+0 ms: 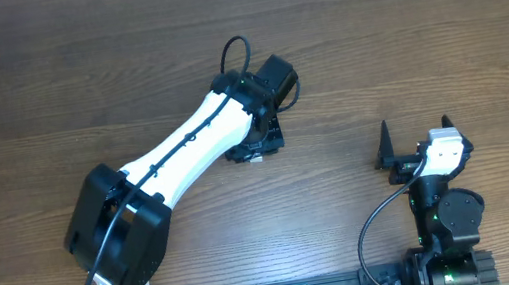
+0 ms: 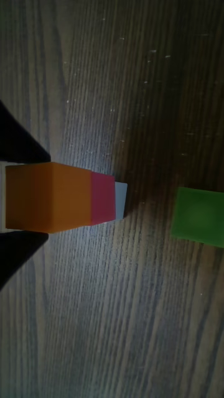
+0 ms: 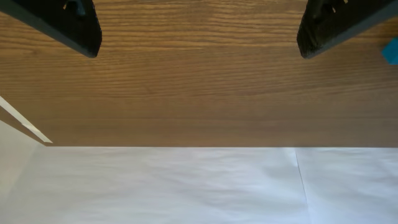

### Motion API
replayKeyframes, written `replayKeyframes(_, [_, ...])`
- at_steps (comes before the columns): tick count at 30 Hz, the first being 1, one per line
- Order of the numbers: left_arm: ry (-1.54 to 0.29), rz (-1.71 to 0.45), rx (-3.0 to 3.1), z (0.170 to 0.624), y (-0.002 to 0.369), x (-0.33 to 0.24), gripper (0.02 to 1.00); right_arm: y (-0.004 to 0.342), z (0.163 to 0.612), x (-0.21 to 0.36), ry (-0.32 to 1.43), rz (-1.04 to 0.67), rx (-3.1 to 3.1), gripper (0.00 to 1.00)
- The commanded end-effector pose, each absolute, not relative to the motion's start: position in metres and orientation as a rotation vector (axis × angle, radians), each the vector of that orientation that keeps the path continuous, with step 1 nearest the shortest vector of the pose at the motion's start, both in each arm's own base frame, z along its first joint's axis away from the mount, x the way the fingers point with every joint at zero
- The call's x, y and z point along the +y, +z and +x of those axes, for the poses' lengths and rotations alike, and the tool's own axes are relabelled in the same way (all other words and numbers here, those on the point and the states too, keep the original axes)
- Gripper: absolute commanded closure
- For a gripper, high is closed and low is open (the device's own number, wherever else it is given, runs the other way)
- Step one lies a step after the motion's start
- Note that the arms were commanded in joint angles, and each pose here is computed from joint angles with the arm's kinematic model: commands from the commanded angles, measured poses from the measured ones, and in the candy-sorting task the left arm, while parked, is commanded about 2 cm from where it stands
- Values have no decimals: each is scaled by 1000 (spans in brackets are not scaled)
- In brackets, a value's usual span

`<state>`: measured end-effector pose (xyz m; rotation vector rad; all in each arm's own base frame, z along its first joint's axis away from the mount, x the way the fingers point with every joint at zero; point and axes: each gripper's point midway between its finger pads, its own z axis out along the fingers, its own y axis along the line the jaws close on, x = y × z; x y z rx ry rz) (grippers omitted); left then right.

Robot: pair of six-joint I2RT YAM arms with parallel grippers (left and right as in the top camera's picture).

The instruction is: Stack Cubes

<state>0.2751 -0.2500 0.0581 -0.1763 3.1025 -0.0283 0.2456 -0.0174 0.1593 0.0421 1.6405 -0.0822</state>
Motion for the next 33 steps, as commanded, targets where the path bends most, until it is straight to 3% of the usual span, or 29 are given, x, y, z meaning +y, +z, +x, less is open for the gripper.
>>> replayKeyframes(1, [-34, -190, 3076, 281, 64, -249, 608, 157, 246, -15, -75, 33, 1644, 7])
replayKeyframes(4, [-34, -190, 3076, 281, 63, -249, 568, 157, 246, -15, -75, 33, 1644, 7])
replayKeyframes(6, [-42, -192, 3063, 284, 64, -250, 463, 157, 246, -15, -75, 33, 1644, 7])
replayKeyframes(7, [-58, -208, 3020, 293, 66, -253, 297, 157, 246, -15, -75, 33, 1644, 9])
replayKeyframes(9, [-89, -223, 2920, 312, 77, -255, 141, 157, 246, -15, -75, 33, 1644, 9])
replayKeyframes(13, [-190, -317, 2711, 352, 120, -247, 25, 157, 246, -15, -75, 33, 1644, 9])
replayKeyframes(21, [-117, -525, 2313, 388, 222, -165, 23, 157, 246, -15, -75, 33, 1644, 7])
replayKeyframes(29, [-263, -320, 1963, 371, 316, -112, 102, 157, 246, -15, -75, 33, 1644, 7])
replayKeyframes(33, [-289, -241, 1897, 355, 332, -79, 126, 157, 246, -15, -75, 33, 1644, 7])
